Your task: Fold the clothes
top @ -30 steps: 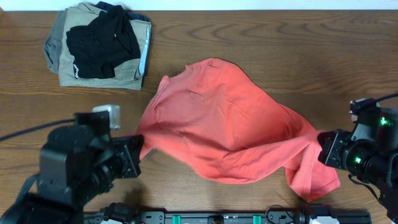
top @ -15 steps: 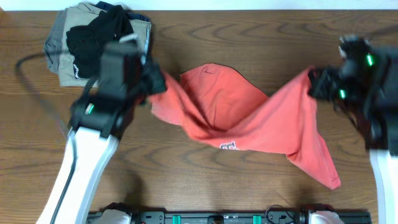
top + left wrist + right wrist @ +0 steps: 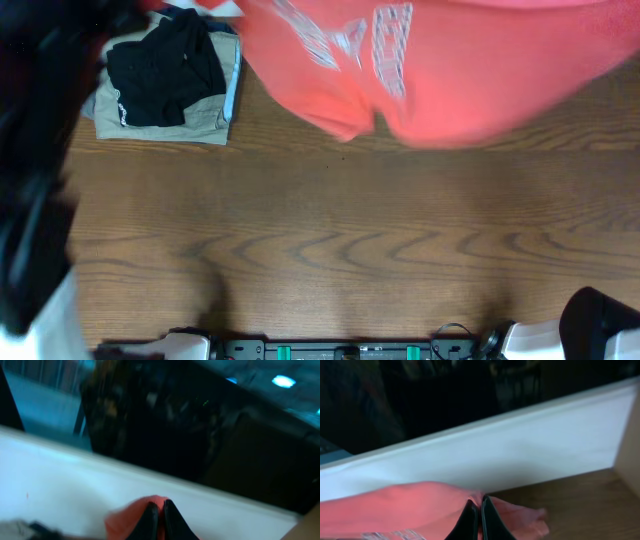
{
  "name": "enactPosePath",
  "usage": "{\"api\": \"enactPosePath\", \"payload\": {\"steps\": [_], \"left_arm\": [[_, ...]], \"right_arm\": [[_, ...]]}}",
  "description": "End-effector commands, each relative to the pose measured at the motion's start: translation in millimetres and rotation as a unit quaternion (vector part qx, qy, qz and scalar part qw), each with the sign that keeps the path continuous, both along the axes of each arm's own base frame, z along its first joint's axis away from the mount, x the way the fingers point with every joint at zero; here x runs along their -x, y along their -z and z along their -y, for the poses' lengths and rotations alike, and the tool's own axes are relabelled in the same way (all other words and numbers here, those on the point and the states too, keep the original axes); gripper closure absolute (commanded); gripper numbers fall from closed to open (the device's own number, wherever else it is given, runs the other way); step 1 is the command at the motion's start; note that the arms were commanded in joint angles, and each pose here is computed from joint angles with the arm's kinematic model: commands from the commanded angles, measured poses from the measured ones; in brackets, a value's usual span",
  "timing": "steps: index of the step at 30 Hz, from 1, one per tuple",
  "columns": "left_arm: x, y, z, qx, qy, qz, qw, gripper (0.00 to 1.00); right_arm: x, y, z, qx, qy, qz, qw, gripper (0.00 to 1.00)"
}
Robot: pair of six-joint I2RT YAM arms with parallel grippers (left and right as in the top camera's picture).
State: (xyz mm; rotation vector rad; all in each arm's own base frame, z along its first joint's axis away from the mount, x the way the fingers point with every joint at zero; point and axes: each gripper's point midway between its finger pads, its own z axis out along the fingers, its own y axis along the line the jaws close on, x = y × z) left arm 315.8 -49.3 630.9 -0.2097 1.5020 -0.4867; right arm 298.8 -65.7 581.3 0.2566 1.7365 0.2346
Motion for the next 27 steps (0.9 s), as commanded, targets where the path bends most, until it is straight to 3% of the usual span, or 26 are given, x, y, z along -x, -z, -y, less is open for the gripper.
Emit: {"api": "enactPosePath", "payload": {"steps": [1,6,9,13,17,27], "left_arm": [[-24.2,37.4,2.9,-0.027,0.0,-0.066,0.997,0.94],[-72.7,151.0,10.0,-0.053,0.004,-0.256,0.965,0.94],[-92.8,234.7,15.5,-0.066,0.012,-0.386,0.92,0.94],[-94.0,297.6,29.0,-0.064,0.047,-0.489,0.869,0.94],[-81.5,313.3,31.8,-0.074,0.057,-0.525,0.846,0.94],[-2.2,300.3,34.1,-0.092,0.075,-0.577,0.808,0.94]], "right_arm": [[-17.5,27.3,12.3,-0.005,-0.018,-0.045,0.999,0.99],[-43.5,93.5,16.7,-0.023,-0.05,-0.159,0.986,0.99],[-54.4,138.5,19.2,-0.054,-0.067,-0.237,0.968,0.99],[-62.5,171.0,29.0,-0.076,-0.065,-0.286,0.953,0.99],[-59.8,185.3,37.0,-0.079,-0.047,-0.312,0.946,0.99],[-17.0,207.3,33.0,-0.064,-0.012,-0.368,0.928,0.99]]}}
